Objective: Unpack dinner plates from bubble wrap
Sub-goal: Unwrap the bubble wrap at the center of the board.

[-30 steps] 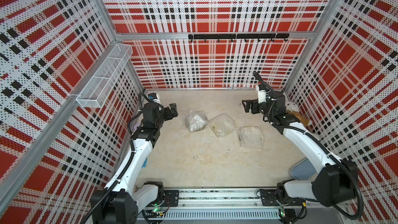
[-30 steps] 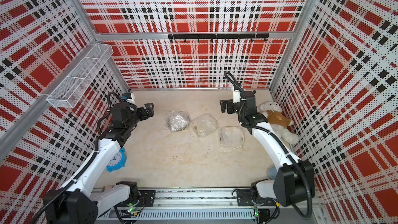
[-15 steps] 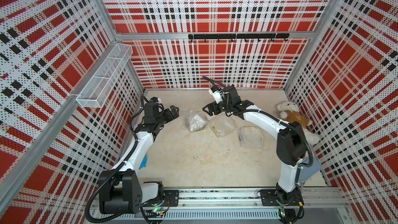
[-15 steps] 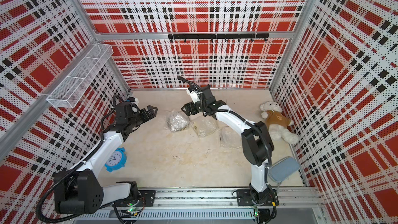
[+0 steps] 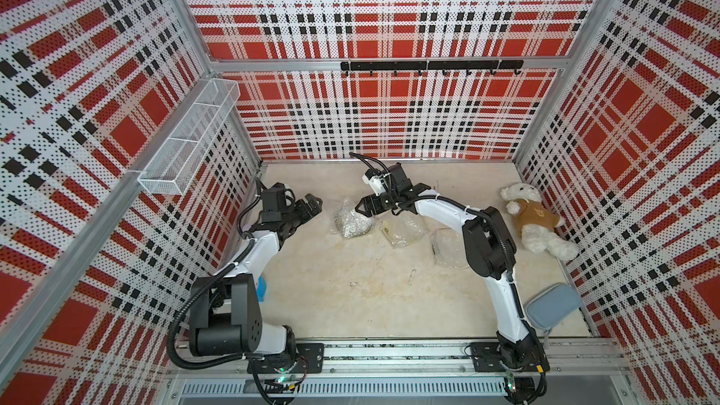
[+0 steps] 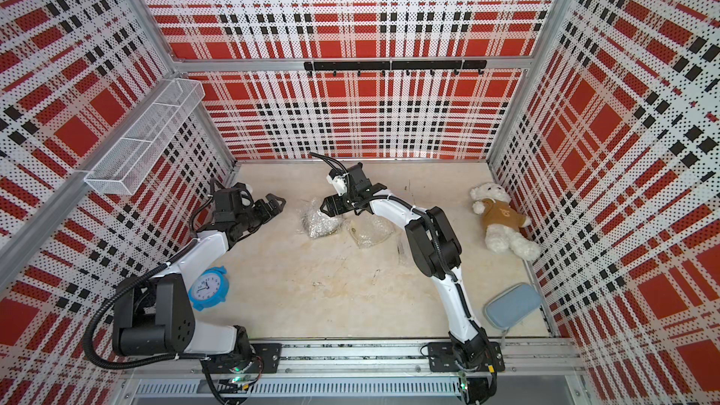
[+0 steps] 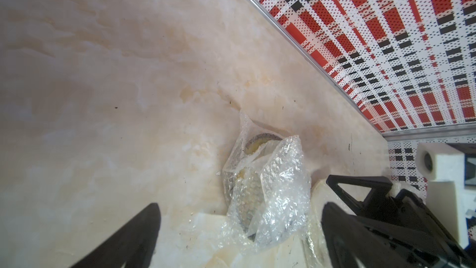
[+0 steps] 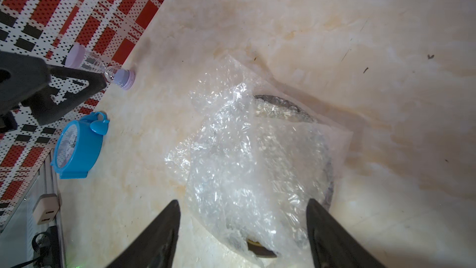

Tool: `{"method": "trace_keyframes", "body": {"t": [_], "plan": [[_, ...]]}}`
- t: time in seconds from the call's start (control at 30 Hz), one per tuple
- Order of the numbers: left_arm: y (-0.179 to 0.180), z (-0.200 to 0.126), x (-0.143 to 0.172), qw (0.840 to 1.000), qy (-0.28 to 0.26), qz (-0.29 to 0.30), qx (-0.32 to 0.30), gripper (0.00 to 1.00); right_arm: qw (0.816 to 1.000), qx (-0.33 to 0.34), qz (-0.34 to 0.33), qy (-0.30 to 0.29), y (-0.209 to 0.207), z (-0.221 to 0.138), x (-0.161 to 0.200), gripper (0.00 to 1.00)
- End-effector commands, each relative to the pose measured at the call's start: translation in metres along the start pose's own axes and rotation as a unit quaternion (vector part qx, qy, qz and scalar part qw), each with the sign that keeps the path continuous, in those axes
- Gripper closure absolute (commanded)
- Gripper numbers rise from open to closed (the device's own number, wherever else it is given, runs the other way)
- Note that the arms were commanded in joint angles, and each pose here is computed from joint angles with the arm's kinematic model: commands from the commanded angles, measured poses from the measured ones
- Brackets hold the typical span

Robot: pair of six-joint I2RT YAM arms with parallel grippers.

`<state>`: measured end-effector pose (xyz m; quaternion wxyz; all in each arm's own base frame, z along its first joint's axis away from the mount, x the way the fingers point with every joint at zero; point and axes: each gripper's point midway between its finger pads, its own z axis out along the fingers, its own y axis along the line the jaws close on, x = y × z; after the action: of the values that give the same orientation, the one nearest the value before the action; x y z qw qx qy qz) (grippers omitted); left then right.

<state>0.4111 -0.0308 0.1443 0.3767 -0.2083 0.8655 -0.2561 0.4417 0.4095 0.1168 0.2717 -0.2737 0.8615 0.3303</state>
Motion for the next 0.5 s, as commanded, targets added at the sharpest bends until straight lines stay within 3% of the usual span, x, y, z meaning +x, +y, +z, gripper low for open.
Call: {"method": "trace_keyframes", "body": {"t": [0.0, 0.47], "plan": [[-0.009, 0.008, -0.007, 1.0, -0.003, 0.002, 0.016, 0.01, 1.0, -0.013, -0.02, -0.007, 0.006, 0.005, -0.012, 0.23], [-0.019, 0.04, -0.001, 0.999, 0.022, 0.0, 0.035, 0.0, 0.999, -0.028, -0.015, 0.019, 0.003, 0.027, -0.001, 0.31]]}}
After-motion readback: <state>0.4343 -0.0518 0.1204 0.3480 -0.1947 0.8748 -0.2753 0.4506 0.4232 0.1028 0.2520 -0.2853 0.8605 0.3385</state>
